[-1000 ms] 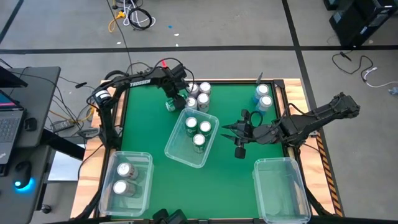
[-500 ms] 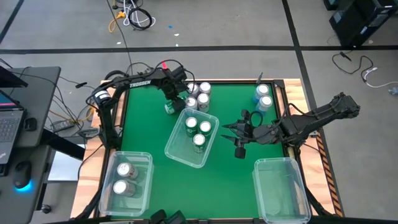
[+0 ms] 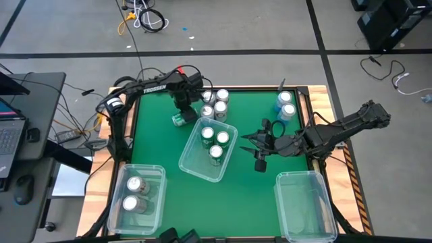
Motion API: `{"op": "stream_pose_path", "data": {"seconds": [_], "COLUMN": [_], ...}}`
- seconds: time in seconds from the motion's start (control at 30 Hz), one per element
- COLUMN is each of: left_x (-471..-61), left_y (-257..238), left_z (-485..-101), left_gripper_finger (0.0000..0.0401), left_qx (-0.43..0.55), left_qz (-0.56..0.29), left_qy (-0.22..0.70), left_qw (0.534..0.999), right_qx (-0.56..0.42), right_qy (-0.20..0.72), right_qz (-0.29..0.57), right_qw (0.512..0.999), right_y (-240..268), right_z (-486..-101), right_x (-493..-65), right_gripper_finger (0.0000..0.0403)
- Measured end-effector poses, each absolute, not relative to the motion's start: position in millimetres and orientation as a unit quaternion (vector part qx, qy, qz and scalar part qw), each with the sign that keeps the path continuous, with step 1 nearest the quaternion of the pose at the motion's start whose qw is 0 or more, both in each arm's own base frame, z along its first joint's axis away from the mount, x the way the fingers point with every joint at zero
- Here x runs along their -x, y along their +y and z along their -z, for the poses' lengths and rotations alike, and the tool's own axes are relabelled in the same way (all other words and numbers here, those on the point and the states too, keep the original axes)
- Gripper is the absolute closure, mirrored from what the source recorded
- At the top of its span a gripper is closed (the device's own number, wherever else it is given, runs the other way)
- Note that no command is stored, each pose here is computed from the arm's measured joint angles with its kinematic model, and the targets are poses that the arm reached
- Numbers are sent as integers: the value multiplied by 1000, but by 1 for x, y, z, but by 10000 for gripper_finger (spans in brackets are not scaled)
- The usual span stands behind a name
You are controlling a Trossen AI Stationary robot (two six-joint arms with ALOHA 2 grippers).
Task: Sort soda cans
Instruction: Put the green soda can into the top transparent bin
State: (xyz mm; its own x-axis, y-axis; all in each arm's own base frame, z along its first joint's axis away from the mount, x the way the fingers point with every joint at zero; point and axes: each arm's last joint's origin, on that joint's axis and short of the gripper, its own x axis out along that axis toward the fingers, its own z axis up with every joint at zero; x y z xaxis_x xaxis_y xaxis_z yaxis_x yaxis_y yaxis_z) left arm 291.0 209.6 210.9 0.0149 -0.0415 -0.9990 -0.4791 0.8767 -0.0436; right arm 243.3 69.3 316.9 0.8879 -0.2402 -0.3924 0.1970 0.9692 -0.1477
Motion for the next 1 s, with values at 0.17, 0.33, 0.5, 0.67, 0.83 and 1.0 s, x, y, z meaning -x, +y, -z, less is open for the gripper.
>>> {"op": "stream_pose_path", "data": {"seconds": [0.17, 0.33, 0.5, 0.67, 0.83, 1.0], "left_x": [-291, -298, -304, -304, -299, -296], "left_y": [206, 201, 203, 203, 201, 200], "left_z": [-214, -214, -213, -206, -203, -203], "left_gripper_finger": [278, 258, 199, 139, 111, 109], "left_qx": [193, 169, 165, 162, 149, 127], "left_qz": [-164, -175, -180, -182, -178, -193], "left_qy": [693, 689, 671, 669, 689, 708], "left_qw": [675, 683, 700, 702, 687, 667], "right_qx": [52, 54, 56, 56, 56, 56], "right_qy": [208, 209, 209, 209, 209, 209], "right_qz": [111, 111, 111, 111, 111, 110], "right_qw": [970, 970, 970, 970, 970, 970], "right_y": [70, 70, 70, 70, 70, 70], "right_z": [-317, -317, -317, -317, -317, -317], "right_x": [-243, -243, -243, -243, -243, -243], "right_gripper_finger": [237, 237, 237, 236, 225, 206]}}
